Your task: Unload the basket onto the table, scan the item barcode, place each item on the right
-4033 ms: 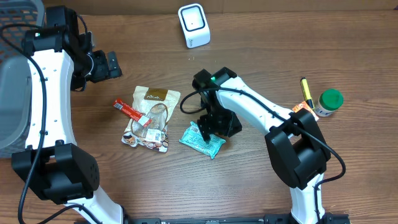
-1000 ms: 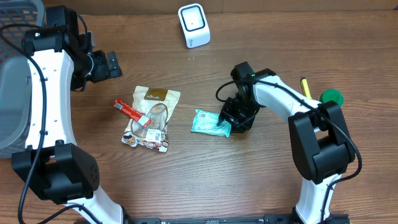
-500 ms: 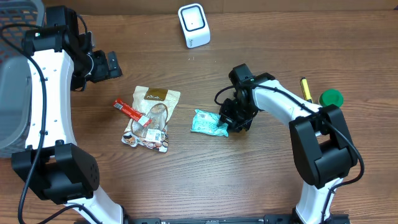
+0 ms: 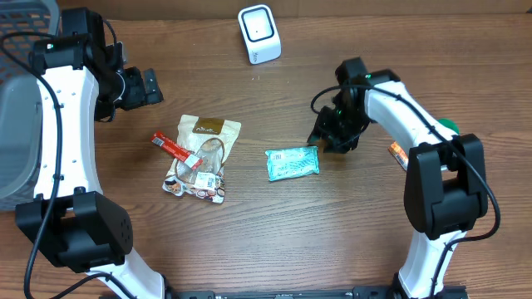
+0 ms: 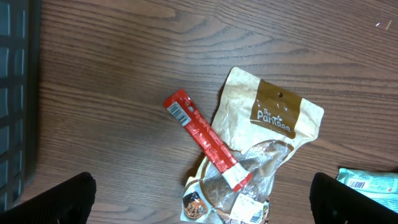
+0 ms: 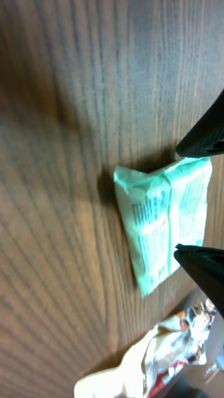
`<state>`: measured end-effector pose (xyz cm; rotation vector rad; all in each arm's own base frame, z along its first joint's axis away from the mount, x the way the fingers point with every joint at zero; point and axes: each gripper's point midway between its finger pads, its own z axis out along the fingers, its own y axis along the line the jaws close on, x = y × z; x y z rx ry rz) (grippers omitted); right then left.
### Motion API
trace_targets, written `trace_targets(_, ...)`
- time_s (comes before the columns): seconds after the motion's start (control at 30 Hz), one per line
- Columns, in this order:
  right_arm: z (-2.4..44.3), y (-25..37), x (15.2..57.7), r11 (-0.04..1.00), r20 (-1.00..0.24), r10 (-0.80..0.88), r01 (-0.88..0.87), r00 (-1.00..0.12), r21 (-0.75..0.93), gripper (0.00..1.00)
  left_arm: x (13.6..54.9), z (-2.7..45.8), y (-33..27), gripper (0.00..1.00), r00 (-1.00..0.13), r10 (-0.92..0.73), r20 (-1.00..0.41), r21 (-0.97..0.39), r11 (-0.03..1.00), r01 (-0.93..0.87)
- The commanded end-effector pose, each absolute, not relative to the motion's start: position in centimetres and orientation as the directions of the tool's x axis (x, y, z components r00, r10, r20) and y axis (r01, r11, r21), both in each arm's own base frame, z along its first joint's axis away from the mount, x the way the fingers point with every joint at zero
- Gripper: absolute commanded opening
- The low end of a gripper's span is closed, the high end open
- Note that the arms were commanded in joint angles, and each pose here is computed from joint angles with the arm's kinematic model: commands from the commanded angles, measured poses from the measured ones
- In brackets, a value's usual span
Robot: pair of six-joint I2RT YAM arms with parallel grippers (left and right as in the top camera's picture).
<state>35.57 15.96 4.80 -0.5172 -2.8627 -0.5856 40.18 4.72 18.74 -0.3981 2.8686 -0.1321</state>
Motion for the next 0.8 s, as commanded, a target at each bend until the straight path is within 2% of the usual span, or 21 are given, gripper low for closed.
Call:
trace_targets(0.0, 4.5, 15.6, 34.5, 0.890, 0.243, 0.274, 0.341, -0.931, 0.302, 0.49, 40.2, 18.9, 4.3, 1.00, -0.938, -0.261, -0.230, -0.126, 0.963, -0.237)
trace_targets(0.23, 2.3, 16.1, 30.8, 0.900, 0.336, 0.292, 0.376, -0.896, 0.219, 0.52, 40.2, 18.9, 4.3, 1.00, -0.938, -0.261, -0.230, -0.126, 0.963, -0.237)
trace_targets(0.5, 1.2, 16.7, 31.1, 0.899, 0.303, 0.299, 0.373, -0.905, 0.228, 0.54, 40.2, 18.9, 4.3, 1.00, -0.938, -0.261, -0.230, -0.126, 0.963, -0.237)
trace_targets(0.63, 0.7, 15.5, 31.5, 0.900, 0.263, 0.359, 0.407, -0.895, 0.156, 0.55, 40.2, 18.9, 4.3, 1.00, -0.938, -0.261, -0.230, -0.126, 0.963, -0.237)
trace_targets(0.77, 0.7, 15.5, 31.5, 0.901, 0.260, 0.359, 0.406, -0.896, 0.153, 0.54, 40.2, 18.9, 4.3, 1.00, -0.938, -0.261, -0.230, -0.126, 0.963, -0.237)
